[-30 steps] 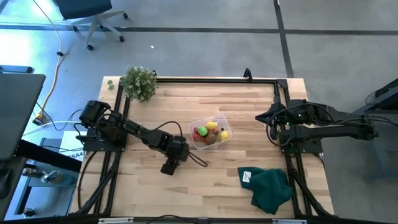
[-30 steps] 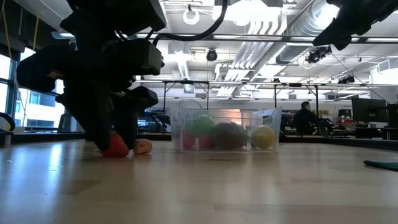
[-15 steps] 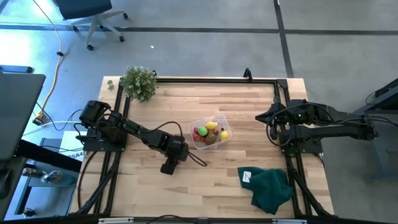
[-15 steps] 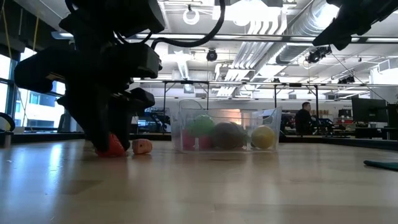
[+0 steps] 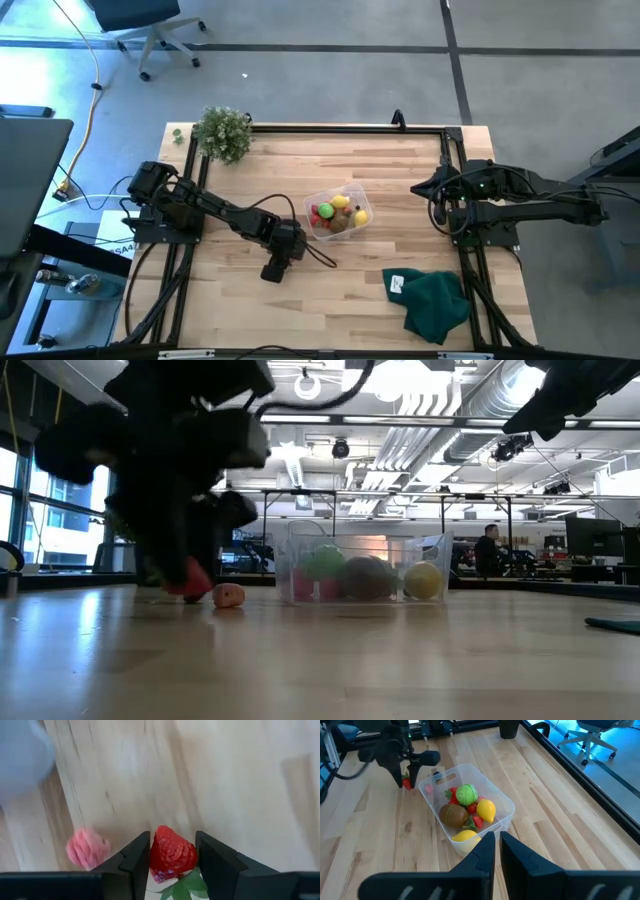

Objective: Pick and placing Produce into tupperware
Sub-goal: Put the red strawberry into the transparent bin

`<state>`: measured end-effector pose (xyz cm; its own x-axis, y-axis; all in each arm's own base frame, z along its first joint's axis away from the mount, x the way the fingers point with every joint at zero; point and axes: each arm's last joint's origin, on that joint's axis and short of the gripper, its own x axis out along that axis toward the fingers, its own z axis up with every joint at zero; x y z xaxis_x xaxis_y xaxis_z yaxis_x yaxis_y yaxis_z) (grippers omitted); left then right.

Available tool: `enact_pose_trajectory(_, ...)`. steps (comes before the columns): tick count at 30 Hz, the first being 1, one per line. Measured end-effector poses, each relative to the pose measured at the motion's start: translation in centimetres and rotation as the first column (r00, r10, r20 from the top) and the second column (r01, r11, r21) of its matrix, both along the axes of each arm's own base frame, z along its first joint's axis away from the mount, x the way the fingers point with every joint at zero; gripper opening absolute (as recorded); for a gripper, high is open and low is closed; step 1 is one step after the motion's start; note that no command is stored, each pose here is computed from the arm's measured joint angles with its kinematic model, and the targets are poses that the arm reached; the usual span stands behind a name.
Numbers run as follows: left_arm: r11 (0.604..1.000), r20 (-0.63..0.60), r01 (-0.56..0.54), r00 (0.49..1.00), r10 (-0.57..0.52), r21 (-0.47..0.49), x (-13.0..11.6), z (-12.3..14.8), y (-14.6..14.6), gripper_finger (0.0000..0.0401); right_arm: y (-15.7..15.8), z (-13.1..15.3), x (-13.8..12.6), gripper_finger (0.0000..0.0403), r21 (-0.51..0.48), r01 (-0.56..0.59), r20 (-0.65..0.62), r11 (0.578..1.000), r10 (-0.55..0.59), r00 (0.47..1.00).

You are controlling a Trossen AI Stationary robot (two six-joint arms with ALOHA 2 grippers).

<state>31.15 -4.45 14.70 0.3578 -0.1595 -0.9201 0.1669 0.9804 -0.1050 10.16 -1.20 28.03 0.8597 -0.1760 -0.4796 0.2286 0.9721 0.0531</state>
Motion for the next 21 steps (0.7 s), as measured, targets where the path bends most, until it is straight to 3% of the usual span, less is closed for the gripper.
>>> enact_pose_trajectory(6, 0.998, 0.058, 0.052, 0.997, -0.054, 0.031, 2.3, 4.1, -0.3, 0.0137, 0.0, 0.0, 0.0, 0.0019, 0.000, 0.000, 0.000, 1.000, 0.000, 1.000)
enact_pose_trajectory(12, 0.977, 0.178, 0.082, 0.977, -0.118, 0.197, 4.8, 10.8, 0.3, 0.0136, 0.0, 0.0, 0.0, 0.0019, 0.000, 0.000, 0.000, 1.000, 0.000, 1.000)
enact_pose_trajectory(17, 0.963, 0.322, 0.029, 0.940, -0.117, 0.267, 6.3, 15.8, 3.5, 0.0136, 0.0, 0.0, 0.0, 0.0019, 0.000, 0.000, 0.000, 1.000, 0.000, 1.000)
enact_pose_trajectory(21, 0.961, 0.343, 0.011, 0.933, -0.109, 0.276, 6.5, 16.4, 6.9, 0.0136, 0.0, 0.0, 0.0, 0.0019, 0.000, -0.001, 0.000, 1.000, 0.001, 1.000)
